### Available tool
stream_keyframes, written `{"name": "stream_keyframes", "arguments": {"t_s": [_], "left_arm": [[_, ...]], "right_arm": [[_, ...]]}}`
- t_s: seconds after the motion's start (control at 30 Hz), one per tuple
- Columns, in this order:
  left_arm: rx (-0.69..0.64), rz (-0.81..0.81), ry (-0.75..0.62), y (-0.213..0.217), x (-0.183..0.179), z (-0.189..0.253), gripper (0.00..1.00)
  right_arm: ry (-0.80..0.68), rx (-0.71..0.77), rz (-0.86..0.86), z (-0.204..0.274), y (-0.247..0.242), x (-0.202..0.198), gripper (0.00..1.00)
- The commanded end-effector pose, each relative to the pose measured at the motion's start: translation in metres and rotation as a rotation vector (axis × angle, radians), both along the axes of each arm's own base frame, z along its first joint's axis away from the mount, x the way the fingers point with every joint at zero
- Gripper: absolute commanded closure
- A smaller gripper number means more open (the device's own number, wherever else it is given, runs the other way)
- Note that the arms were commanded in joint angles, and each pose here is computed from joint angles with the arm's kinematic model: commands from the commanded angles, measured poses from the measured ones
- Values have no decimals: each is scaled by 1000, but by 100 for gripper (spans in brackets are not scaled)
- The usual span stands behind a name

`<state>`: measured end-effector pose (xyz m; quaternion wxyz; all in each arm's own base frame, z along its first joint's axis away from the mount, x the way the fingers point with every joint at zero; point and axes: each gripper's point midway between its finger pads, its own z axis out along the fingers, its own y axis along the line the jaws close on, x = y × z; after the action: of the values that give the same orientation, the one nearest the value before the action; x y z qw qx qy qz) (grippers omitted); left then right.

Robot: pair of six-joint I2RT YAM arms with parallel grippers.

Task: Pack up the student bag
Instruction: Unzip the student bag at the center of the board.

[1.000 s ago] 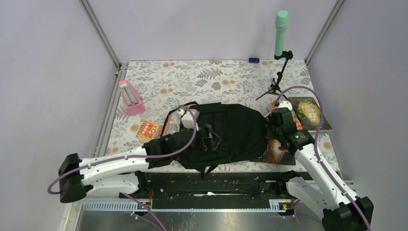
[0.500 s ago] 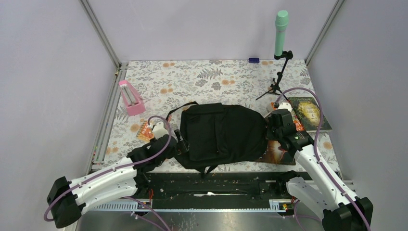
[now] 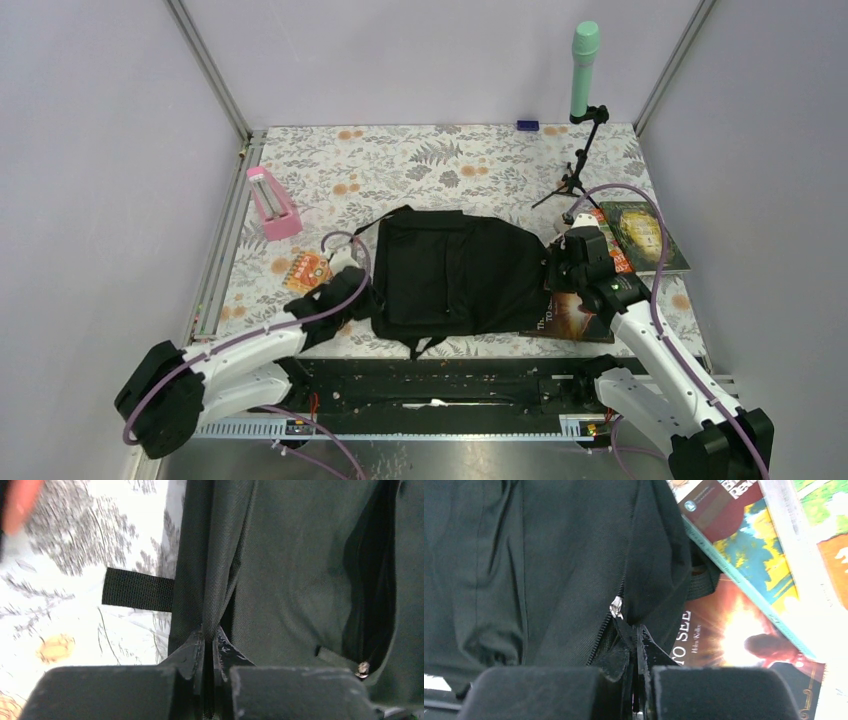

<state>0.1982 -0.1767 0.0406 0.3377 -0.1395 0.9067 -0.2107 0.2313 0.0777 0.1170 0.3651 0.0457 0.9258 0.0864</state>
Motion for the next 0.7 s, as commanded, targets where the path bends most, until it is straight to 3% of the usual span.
{"name": "stream_keyframes", "arguments": {"t_s": [0.0,0.23,0.27,0.4,0.43,0.53,0.67], "left_arm": [[-27,17,-233,-11,81,76,100],[108,-9,-352,-6,193,136,100],[130,-31,-364,-10,205,142,93],[192,-106,-411,-23,232,158,26],[205,-134,-422,-25,232,160,19],[258,-211,-490,-34,222,172,7],[293,-488,-702,-82,169,194,5]], "right_arm": [[28,139,62,-1,27,-7,100],[113,189,150,-17,53,-31,100],[125,192,167,-19,58,-35,100],[166,213,231,-23,79,-47,100],[172,228,240,-24,84,-48,100],[173,278,263,-24,97,-48,100],[152,282,261,-21,101,-40,100]]}}
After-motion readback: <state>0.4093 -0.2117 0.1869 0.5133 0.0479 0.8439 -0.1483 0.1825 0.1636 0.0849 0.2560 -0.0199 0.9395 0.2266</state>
